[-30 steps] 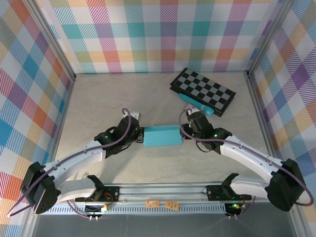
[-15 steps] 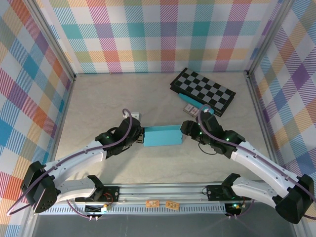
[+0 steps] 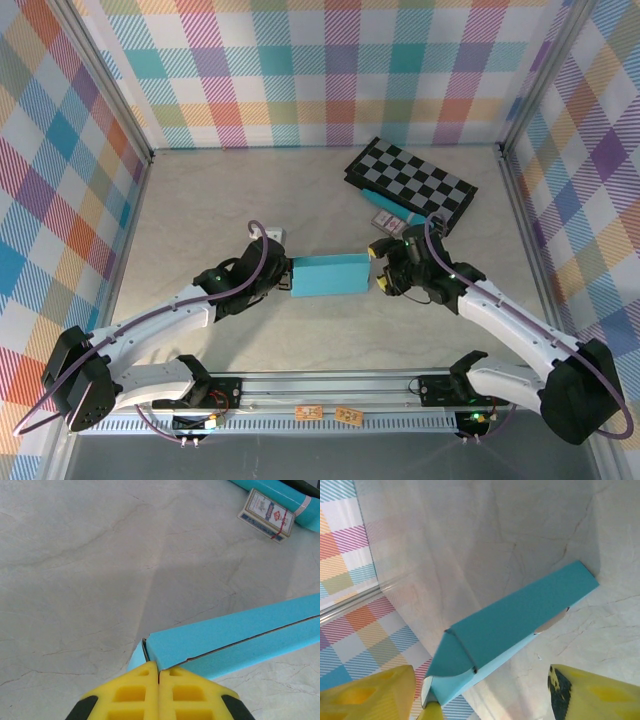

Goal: Fold the paper box

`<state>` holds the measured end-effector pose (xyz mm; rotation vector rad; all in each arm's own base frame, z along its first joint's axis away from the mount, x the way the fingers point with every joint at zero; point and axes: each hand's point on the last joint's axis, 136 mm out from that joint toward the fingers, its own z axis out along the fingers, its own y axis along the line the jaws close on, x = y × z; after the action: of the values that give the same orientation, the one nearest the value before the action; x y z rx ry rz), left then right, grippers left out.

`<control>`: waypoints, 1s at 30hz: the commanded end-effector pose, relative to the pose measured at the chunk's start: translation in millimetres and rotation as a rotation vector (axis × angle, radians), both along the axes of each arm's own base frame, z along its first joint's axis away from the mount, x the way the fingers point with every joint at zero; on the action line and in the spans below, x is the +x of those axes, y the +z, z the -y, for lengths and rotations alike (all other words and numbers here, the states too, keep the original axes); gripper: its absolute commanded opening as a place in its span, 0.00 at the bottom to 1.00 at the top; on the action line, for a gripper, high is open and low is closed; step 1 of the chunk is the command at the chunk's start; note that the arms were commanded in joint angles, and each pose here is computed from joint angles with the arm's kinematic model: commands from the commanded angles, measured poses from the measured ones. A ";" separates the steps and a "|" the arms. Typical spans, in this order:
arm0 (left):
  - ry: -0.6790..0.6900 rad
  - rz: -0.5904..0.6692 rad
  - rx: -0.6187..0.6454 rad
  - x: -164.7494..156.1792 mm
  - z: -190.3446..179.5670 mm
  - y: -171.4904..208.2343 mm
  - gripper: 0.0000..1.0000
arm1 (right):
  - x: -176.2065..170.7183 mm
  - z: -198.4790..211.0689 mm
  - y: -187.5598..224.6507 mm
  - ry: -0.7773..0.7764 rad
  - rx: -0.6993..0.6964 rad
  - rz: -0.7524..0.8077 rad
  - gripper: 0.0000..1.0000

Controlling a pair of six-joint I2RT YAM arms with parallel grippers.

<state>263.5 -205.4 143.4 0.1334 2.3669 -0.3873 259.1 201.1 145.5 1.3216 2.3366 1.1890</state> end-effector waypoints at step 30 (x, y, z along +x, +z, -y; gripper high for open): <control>-0.030 -0.260 0.146 -48.6 -21.8 -52.9 0.03 | 5.6 -13.4 -23.0 0.014 0.063 -0.045 0.35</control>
<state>264.2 -205.1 147.7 0.1183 2.3718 -0.3818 274.9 218.2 140.9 1.3705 2.2706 1.3582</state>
